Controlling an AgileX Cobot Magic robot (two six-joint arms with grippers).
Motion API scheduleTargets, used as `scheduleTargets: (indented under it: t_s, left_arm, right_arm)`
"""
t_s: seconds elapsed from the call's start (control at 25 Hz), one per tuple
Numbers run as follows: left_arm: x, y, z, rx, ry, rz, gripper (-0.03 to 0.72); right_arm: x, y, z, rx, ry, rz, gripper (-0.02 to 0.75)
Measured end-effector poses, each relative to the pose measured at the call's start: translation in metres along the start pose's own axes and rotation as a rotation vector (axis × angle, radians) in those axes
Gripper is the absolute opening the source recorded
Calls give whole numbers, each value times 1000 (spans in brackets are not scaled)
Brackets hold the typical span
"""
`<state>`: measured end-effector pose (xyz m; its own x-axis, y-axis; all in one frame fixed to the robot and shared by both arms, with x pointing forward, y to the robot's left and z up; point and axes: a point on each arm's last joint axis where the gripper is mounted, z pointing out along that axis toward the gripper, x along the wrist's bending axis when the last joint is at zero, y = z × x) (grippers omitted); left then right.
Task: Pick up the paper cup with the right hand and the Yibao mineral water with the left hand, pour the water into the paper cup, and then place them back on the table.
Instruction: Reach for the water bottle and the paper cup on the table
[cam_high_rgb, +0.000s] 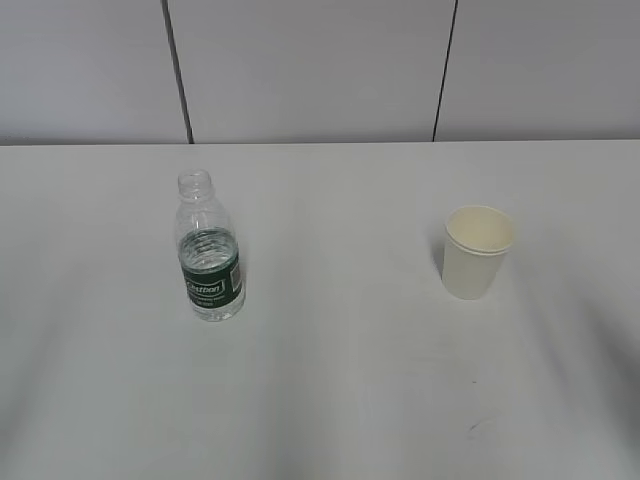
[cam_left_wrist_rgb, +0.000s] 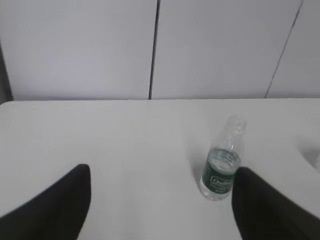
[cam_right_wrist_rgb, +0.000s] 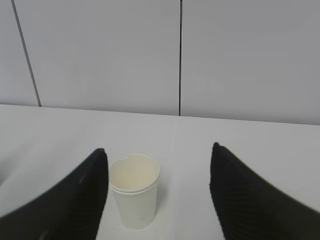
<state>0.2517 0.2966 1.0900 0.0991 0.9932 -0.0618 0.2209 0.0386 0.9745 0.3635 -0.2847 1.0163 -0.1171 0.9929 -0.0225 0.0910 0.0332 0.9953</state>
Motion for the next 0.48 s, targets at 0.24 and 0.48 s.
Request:
scheduleTargets:
  t_s: [0.24,0.48]
  left_arm:
    - [-6,27,42,-77,-71,62,531]
    - [0,28,80,-133,-22,29,531]
  right_arm:
    - [1,-16,36,43,15,7,505]
    - [2,-37,62,78,25,30,505]
